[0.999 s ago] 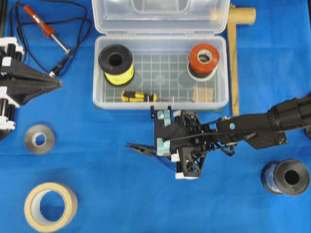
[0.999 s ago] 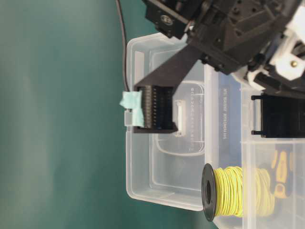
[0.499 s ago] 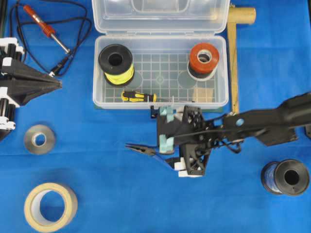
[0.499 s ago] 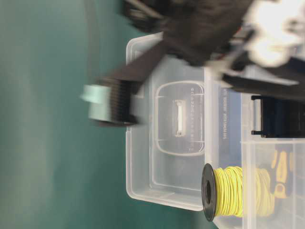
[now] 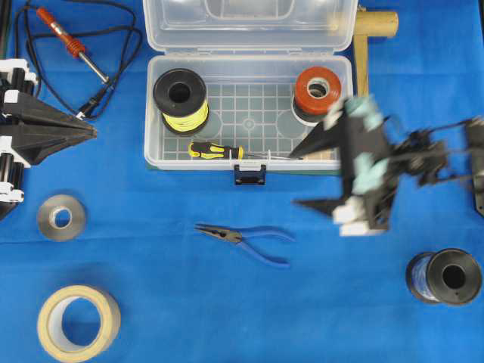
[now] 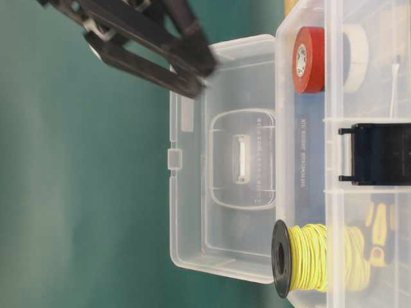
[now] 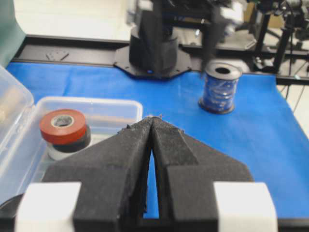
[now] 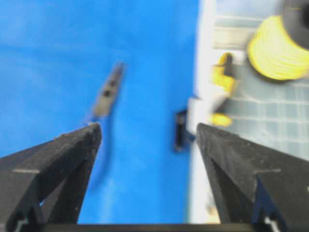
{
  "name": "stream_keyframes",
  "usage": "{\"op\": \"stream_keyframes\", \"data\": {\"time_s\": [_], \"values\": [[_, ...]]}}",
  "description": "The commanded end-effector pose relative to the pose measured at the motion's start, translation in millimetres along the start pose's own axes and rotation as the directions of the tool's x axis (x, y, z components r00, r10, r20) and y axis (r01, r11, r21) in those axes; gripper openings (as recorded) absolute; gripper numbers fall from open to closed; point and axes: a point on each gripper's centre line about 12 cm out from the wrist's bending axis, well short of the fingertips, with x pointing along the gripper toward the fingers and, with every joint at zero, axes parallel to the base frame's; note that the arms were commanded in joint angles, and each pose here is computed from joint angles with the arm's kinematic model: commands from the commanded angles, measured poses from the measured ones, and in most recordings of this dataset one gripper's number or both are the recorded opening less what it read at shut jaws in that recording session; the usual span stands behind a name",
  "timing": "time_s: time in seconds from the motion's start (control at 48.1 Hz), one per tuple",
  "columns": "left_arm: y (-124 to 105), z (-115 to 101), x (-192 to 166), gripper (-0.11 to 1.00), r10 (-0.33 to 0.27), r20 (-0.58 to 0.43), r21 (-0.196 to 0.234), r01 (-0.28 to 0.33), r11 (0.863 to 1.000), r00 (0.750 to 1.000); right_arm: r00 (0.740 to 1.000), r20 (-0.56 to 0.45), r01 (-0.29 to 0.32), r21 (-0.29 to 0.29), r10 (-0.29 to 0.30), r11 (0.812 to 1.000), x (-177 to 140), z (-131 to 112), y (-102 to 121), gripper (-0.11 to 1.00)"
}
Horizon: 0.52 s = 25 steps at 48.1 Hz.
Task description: Pick the nipper from the toolbox among several items.
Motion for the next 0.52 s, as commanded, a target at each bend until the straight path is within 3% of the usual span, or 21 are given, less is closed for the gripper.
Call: {"op": "stream_keyframes", "data": {"time_s": [0.0, 0.146, 0.499], "values": [[0, 3, 1, 0.0, 0.0, 0.006, -0.003, 0.0, 1.0, 1.0, 0.998, 0.062, 0.025, 0.027, -0.026, 0.999, -24, 2, -15, 0.8], [0, 2, 1, 0.0, 0.002, 0.002, -0.006, -0.002, 1.0, 1.0, 0.989, 0.135, 0.048, 0.06, -0.056, 0.997, -56, -16, -34, 0.79], [0, 1, 1, 0.0, 0.0, -0.006, -0.005, 0.0, 1.0, 1.0, 0.946, 0.32, 0.027, 0.082, -0.052, 0.996, -110, -65, -46, 0.79]]}}
